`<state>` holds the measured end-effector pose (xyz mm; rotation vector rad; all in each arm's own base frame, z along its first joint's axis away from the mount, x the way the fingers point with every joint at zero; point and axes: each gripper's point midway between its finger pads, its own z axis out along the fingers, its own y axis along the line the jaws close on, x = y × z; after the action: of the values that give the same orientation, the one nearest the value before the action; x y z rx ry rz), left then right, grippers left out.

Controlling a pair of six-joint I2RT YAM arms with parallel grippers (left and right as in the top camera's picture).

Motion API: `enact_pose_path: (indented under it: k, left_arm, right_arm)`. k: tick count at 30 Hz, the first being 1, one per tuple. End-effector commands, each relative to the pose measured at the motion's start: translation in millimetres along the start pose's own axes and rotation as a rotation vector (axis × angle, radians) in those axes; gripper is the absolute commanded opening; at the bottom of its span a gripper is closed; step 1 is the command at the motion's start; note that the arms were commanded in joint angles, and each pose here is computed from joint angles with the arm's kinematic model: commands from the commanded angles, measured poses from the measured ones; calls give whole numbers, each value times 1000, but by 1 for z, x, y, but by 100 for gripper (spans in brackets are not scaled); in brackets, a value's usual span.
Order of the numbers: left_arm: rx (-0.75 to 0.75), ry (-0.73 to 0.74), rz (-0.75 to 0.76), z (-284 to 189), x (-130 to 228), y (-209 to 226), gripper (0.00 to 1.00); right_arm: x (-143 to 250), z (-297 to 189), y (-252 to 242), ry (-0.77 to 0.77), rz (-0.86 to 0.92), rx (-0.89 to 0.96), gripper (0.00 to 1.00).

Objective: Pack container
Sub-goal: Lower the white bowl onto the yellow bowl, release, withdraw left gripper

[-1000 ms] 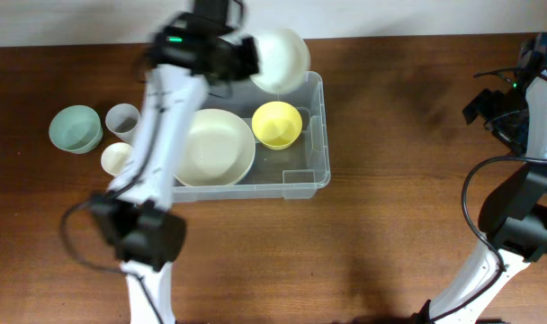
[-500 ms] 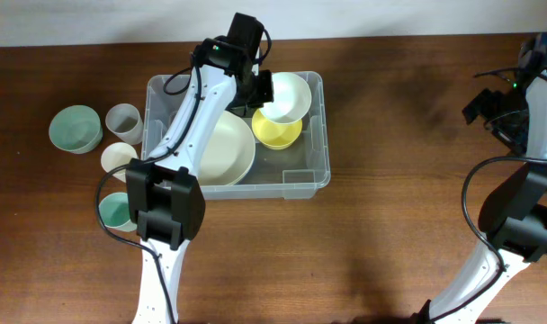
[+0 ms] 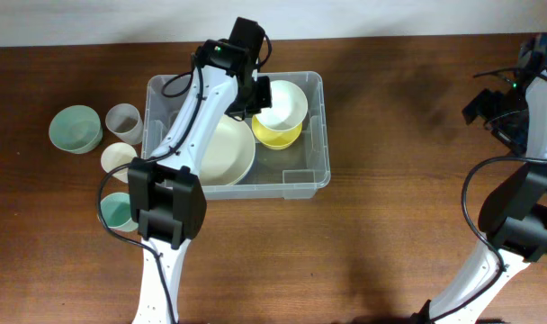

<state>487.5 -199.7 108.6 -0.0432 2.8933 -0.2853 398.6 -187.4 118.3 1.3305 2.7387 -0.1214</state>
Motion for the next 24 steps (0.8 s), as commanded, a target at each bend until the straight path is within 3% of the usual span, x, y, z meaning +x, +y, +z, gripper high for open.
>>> enact_pose_path:
  k: [1,14,17,24]
  left_arm:
    - [-1,49,46,20,7,4,2]
    - [24,71,39,31,7,8,11]
    - [22,65,28,30,3,14,24]
    - [10,-28,5,0,-30,38,41]
  right_arm:
    - [0,-6,0,-12,1,-4,99]
    - [0,-6,0,-13,1,-4,99]
    - [0,-6,0,-13,1,-4,99]
    - [0,-6,0,-12,1,-4,99]
